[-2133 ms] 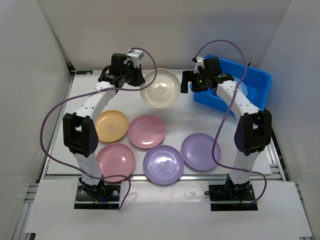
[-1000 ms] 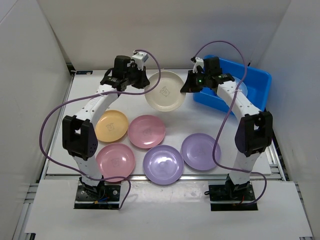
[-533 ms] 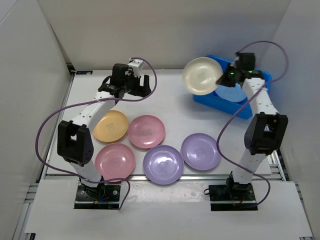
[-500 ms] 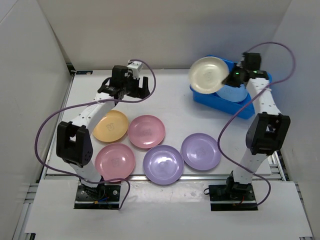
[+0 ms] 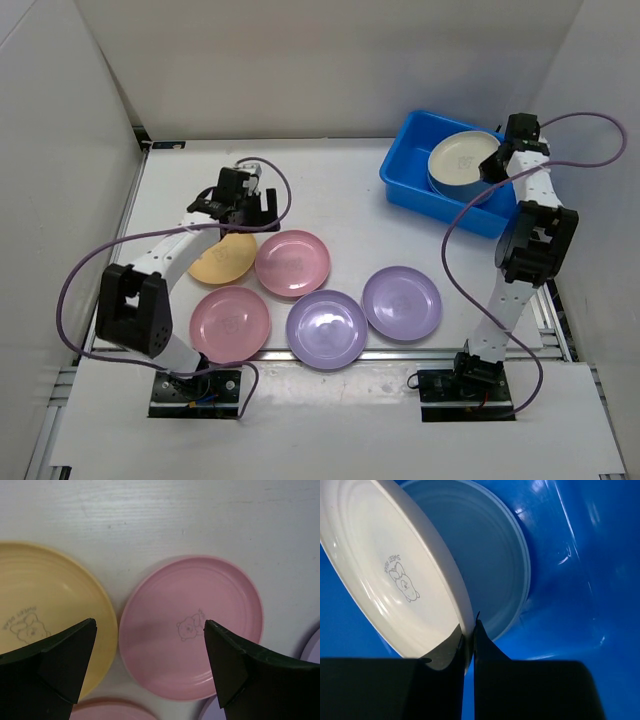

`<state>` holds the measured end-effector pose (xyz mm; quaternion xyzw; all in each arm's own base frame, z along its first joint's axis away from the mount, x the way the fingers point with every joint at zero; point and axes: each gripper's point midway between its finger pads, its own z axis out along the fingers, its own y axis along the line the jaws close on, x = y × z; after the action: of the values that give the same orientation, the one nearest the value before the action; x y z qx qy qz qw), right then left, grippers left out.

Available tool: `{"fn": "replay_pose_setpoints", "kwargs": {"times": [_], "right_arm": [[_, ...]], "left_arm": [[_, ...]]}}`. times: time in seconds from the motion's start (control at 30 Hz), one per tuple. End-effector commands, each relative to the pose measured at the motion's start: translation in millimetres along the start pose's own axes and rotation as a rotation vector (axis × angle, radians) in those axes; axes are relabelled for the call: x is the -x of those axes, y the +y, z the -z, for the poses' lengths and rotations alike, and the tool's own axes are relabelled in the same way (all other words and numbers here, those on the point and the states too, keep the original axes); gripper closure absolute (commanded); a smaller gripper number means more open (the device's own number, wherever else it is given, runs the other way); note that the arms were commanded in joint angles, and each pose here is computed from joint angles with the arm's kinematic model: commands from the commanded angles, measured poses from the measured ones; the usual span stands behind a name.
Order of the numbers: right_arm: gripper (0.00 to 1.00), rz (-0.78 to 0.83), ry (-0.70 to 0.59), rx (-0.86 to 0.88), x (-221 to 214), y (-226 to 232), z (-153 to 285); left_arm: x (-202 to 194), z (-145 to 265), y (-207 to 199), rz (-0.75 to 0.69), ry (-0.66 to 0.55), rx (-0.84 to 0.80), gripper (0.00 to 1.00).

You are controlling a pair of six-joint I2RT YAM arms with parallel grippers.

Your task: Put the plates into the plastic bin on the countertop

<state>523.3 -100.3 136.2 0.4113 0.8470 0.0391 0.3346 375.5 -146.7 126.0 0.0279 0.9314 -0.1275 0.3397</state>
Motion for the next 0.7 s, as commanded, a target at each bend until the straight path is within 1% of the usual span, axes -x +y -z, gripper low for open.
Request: {"fn": "replay_pose_setpoints", "kwargs": {"times": [0.0,0.07,0.17,0.2,0.3,0.33,0.37,0.4,0.43,0.5,0.53,0.57,0.6,0.63,0.67], "right_arm": [[0.98,-0.095,-0.066,-0.037,16,4,-10],[0.92,-0.092,-0.060,-0.025,17,6,-17],[0.63,-0.078,-0.044,-0.001,16,13,-21],[0.48,-0.072,-0.047,0.007,18,15,-19],[0.28,-0.029,-0.073,0.038,27,24,-4],[0.23,0.006,-0.083,0.037,29,23,1],[0.20,0.032,-0.102,0.046,33,26,8],[0.17,0.064,-0.133,0.070,38,36,27],[0.14,0.145,-0.143,0.067,36,35,35],[0.11,0.232,-0.187,0.070,30,49,58],[0.09,0.331,-0.206,0.087,24,52,80],[0.07,0.369,-0.206,0.082,15,53,91],[0.06,0.461,-0.175,0.083,-14,57,97],[0.06,0.507,-0.189,0.140,-26,67,127],[0.06,0.554,-0.151,0.157,-47,68,138]], "left_arm": [[-6,25,0,0.060,-0.021,0.020,0.01],[-15,27,9,0.071,-0.008,0.064,0.01],[-16,32,13,0.081,-0.018,0.086,0.01],[-15,35,15,0.083,-0.021,0.096,0.01],[-13,38,16,0.089,-0.031,0.102,0.01],[-12,42,15,0.092,-0.041,0.097,0.01],[-11,40,15,0.097,-0.042,0.098,0.01],[-11,41,15,0.099,-0.044,0.100,0.01],[-11,41,17,0.102,-0.045,0.110,0.01],[-13,40,18,0.111,-0.043,0.113,0.01],[-15,40,19,0.118,-0.038,0.120,0.01],[-16,39,19,0.122,-0.036,0.119,0.01],[-18,38,20,0.133,-0.031,0.126,0.01],[-17,38,21,0.139,-0.034,0.129,0.01],[-19,36,22,0.140,-0.027,0.136,0.01]]}}
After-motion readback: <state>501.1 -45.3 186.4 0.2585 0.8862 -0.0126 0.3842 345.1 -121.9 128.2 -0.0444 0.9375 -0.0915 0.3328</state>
